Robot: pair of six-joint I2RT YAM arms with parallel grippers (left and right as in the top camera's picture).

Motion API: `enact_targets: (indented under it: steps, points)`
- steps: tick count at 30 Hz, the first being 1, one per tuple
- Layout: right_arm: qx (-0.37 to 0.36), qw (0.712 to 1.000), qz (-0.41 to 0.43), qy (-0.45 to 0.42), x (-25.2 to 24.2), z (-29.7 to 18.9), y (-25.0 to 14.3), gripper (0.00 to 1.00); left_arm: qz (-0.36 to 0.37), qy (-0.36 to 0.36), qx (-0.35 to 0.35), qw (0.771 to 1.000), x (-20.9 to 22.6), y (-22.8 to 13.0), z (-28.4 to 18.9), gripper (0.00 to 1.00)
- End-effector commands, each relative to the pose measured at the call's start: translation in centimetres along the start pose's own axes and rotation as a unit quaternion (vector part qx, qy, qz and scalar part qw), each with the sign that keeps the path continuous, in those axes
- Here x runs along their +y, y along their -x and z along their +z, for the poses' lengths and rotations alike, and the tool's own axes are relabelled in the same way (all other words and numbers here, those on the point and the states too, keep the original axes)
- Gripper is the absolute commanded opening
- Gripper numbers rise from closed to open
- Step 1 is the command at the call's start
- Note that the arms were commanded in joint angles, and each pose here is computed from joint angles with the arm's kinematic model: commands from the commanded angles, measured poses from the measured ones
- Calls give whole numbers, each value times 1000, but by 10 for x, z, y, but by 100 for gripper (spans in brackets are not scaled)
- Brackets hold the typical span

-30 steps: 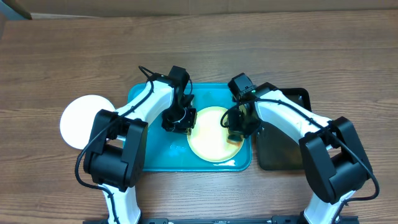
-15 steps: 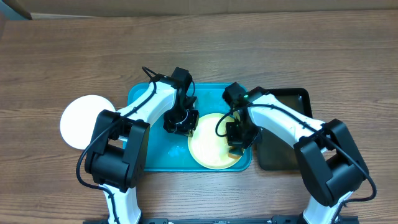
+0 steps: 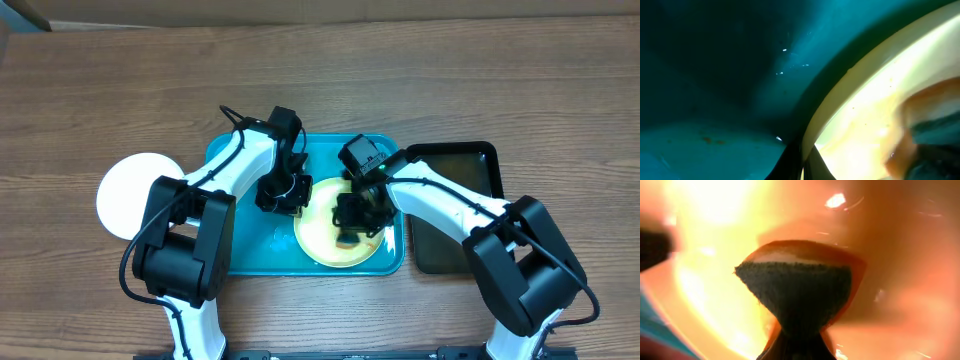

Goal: Clean dirty plates on tray and stack at the side
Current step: 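Scrub the yellow-green plate with the sponge while the left gripper holds it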

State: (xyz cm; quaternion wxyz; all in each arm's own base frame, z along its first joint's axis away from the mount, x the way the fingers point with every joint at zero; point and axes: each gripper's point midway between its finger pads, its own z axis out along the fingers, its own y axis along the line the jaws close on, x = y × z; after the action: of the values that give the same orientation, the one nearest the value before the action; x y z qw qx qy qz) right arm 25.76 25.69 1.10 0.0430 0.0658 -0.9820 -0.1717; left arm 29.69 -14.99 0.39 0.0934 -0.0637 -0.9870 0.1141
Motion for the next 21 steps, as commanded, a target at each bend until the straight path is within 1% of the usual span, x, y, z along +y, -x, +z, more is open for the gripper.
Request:
enact_targets:
  steps: [1, 3, 5, 9, 13, 21]
  points:
    - [10, 1000, -18, 9, 2, 2, 1, 4, -9, 8, 6, 1000, 2, -2, 8, 4]
    - [-3, 999, -1, -35, -14, -16, 11, 4, -9, 8, 6, 1000, 2, -2, 8, 4]
    - [-15, 998, 4, -59, -21, -32, 14, 4, -9, 8, 6, 1000, 2, -2, 8, 4]
    - [-27, 991, 48, -118, -38, -60, 5, 4, -10, 8, 6, 1000, 2, -2, 8, 4]
    - [-9, 990, 56, -127, -44, -54, -7, 4, -9, 8, 4, 1000, 2, -1, 8, 4]
    - [-13, 992, 52, -110, -43, -36, -8, 4, -11, 8, 4, 1000, 2, -1, 8, 4]
